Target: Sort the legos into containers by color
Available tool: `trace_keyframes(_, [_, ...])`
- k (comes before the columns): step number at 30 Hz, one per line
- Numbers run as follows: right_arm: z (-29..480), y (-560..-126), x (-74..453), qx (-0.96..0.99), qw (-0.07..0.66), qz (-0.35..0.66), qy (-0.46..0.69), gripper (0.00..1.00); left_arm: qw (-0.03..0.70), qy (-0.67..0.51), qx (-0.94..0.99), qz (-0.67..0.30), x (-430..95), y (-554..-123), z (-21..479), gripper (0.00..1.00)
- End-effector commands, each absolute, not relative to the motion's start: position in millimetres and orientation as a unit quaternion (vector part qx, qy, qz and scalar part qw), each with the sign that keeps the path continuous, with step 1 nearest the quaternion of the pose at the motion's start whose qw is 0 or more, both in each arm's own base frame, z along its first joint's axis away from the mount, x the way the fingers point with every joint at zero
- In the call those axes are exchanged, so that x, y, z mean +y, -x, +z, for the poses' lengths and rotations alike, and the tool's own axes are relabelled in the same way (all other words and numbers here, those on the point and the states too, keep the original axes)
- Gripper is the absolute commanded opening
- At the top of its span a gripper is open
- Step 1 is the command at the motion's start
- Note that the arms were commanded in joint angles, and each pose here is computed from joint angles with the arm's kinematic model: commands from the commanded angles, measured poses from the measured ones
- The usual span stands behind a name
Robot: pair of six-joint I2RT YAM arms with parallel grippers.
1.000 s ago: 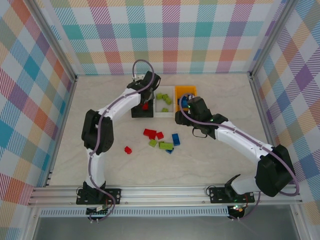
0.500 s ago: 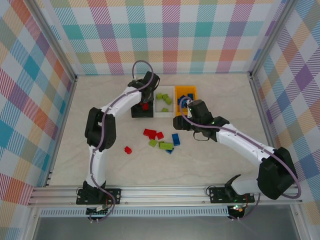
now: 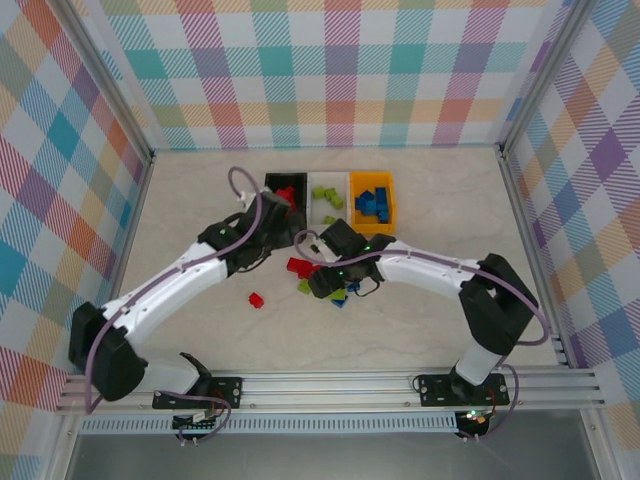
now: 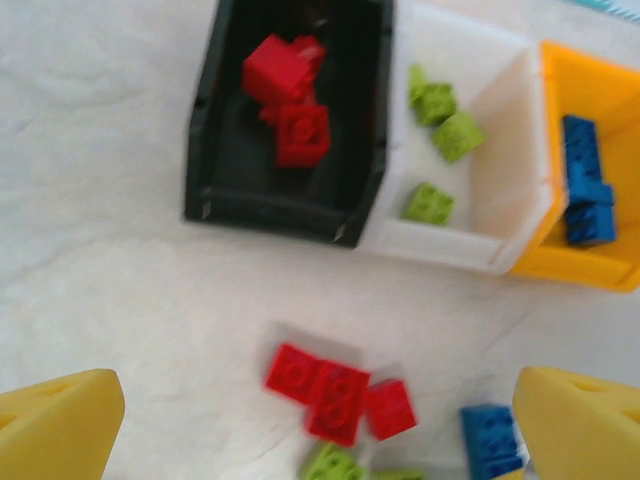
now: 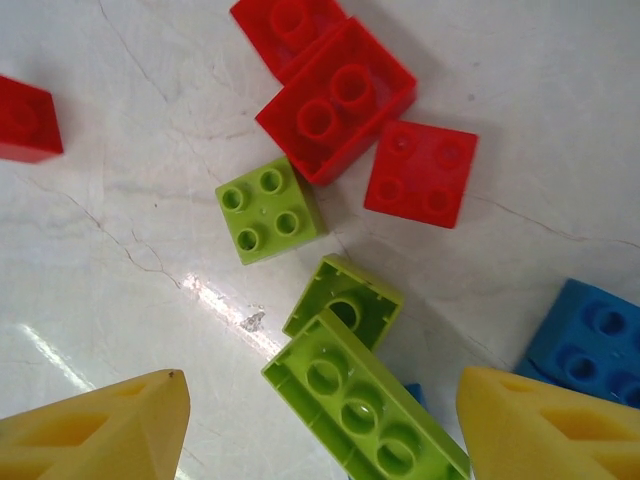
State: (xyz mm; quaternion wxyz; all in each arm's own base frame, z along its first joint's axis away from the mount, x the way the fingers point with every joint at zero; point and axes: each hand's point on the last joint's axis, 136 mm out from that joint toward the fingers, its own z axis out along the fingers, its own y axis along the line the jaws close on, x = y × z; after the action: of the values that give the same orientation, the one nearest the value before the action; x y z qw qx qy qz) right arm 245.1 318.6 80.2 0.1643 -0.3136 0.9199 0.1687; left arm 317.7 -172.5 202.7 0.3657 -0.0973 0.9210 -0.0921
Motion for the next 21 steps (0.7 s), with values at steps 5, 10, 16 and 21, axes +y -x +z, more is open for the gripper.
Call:
trace_keyframes(5, [64, -239, 313, 0.899, 0.152, 0.068, 0.405, 0.73, 0.359, 0.113, 0.924, -0.072, -130, -275, 195, 1.00])
trace_keyframes(10, [48, -241, 307, 0.893, 0.144, 0.010, 0.427, 0.73, 0.364, 0.122, 0.920, -0.075, -120, -271, 197, 1.00])
trace_keyframes(16, [41, -242, 306, 0.884, 0.147, -0.029, 0.442, 0.69, 0.365, 0.124, 0.919, -0.080, -119, -274, 200, 1.00])
trace_keyframes(21, [41, -242, 306, 0.883, 0.150, -0.035, 0.443, 0.60, 0.363, 0.124, 0.920, -0.081, -118, -275, 199, 1.00])
